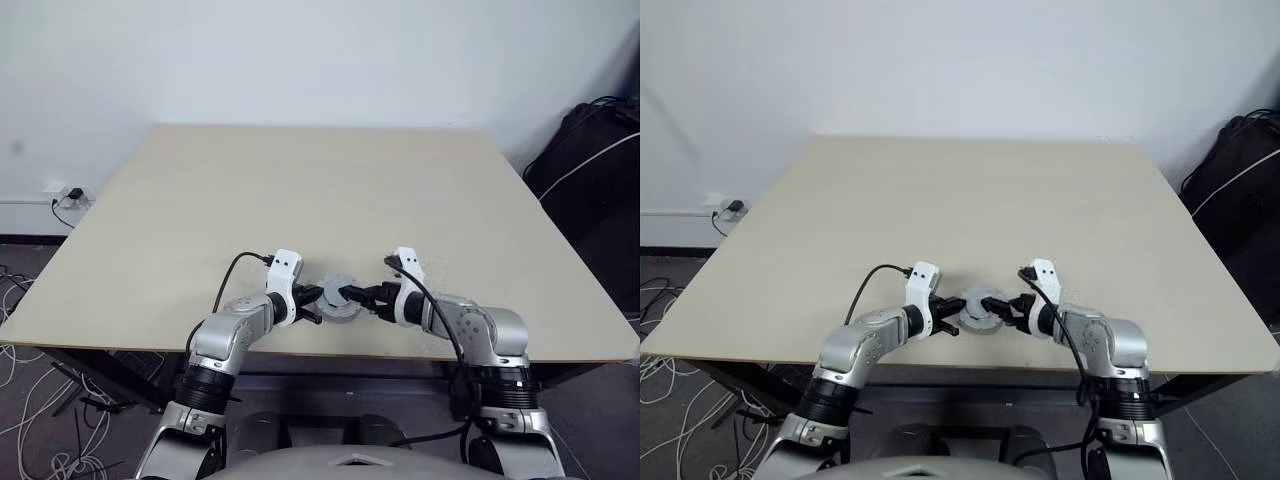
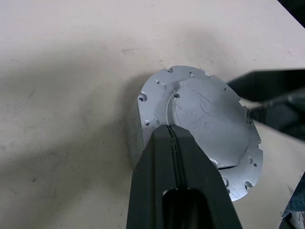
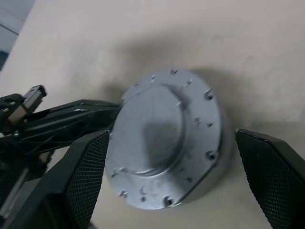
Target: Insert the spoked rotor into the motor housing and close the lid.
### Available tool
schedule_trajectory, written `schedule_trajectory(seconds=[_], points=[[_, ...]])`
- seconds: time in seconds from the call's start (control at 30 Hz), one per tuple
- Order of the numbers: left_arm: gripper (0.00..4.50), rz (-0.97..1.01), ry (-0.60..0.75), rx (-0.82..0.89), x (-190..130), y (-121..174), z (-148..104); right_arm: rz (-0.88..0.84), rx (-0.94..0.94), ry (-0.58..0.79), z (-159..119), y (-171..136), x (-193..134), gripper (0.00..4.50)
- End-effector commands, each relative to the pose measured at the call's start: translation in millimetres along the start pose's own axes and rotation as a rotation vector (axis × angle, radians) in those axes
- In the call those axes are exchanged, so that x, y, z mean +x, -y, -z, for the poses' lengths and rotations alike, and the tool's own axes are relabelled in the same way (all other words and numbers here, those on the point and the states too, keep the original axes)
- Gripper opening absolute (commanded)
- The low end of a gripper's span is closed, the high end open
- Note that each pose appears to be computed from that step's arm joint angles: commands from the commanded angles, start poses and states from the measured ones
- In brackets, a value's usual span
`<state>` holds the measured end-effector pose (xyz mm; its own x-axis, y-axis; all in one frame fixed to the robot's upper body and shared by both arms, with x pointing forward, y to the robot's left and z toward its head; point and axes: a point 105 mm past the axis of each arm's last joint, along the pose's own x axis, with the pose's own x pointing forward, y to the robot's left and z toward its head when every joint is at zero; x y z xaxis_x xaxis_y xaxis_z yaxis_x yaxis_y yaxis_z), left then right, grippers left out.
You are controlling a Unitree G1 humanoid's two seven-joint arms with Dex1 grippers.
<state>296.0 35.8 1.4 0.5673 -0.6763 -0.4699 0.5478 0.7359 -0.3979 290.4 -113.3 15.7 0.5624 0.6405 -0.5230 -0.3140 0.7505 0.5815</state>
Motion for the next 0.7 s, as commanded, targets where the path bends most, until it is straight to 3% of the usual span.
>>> schedule_trajectory(seconds=[0.03,0.7], points=[[0.00,0.024,-0.031,0.002,3,6,6,-0.031,0.015,0.029,-11,-8,-1,4.49],[0.00,0.030,-0.027,0.012,2,6,4,-0.126,0.241,-0.105,19,-22,15,4.49]])
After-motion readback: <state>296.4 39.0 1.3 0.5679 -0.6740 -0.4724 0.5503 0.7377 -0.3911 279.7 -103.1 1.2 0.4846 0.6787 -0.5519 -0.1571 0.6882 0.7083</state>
